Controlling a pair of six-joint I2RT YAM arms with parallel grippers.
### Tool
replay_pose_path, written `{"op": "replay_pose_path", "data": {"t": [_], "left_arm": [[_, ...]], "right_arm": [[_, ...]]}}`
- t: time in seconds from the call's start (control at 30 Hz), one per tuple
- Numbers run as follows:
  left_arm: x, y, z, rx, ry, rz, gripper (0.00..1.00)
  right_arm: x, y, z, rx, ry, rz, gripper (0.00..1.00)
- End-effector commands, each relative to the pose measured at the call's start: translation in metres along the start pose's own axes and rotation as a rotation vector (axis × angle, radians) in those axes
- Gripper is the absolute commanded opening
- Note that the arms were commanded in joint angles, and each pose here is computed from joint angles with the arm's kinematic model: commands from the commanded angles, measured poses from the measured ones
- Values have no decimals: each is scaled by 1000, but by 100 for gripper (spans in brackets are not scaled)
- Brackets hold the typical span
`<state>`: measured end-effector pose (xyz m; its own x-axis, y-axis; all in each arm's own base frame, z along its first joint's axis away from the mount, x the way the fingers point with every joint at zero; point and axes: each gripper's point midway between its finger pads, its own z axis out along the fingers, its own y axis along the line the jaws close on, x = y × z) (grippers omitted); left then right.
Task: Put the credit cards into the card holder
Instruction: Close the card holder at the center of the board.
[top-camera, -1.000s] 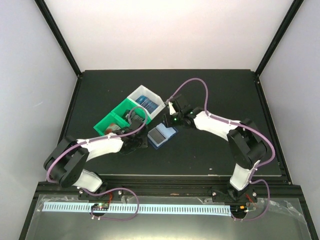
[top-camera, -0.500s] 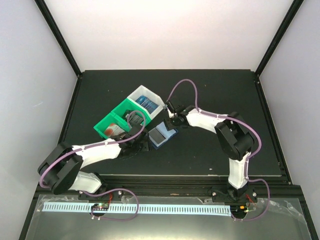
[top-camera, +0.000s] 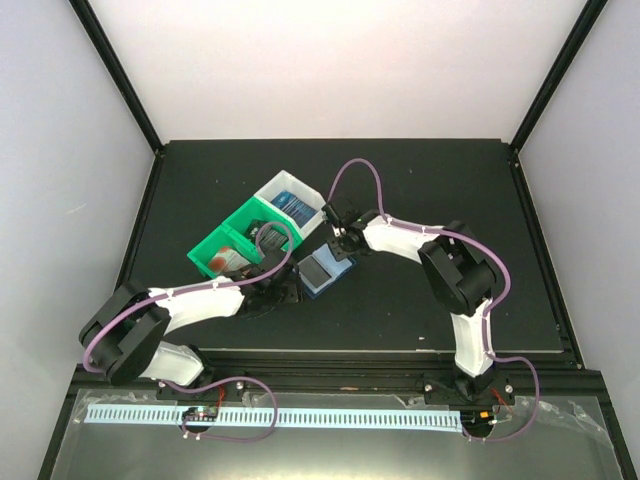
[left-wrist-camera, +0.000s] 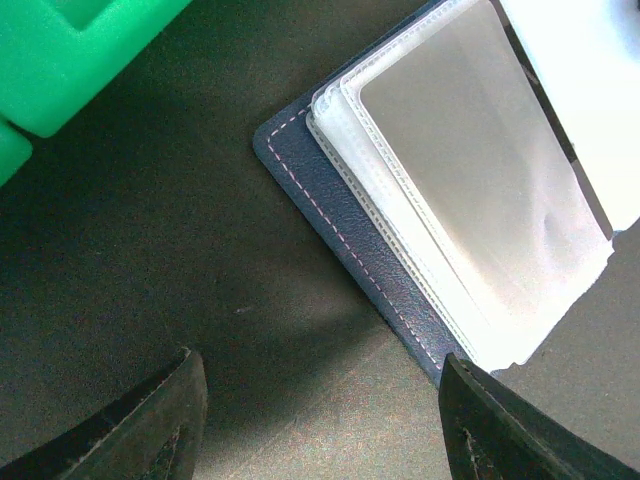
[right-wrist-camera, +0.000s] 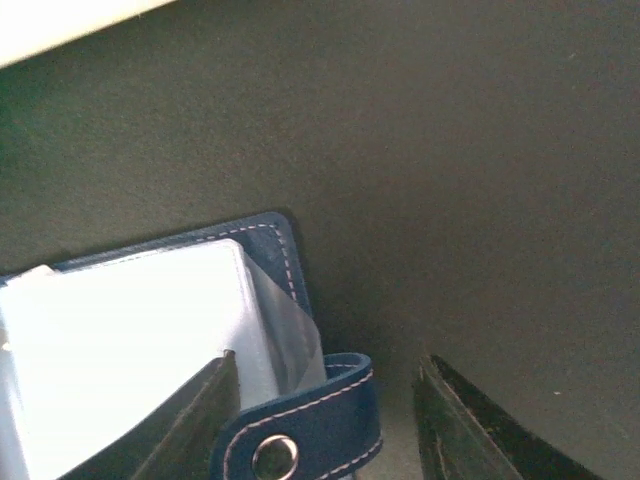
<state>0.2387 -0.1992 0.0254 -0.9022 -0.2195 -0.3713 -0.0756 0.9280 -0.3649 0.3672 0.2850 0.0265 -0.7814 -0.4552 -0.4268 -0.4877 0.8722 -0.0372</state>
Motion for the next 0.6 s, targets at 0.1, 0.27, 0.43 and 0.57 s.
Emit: {"op": "replay_pose_path", "data": {"t": [0.1,0.27,0.43,0.57], "left_arm": [[-2,-2,1,1,-6,-4,65],[-2,-1,0,-5,-11,-5,66],[-5,4,-3,-23,-30,-12,66],[-6,11,-4,-51,-41,-24,65]], "right_arm": [[-6,-19,-6,119,-24,55,32],[-9,-16,-12,100,-37,75,6],[-18,4,-39,-35,-77,77,1],[-19,25,-63,-179,-90,77,1]]}}
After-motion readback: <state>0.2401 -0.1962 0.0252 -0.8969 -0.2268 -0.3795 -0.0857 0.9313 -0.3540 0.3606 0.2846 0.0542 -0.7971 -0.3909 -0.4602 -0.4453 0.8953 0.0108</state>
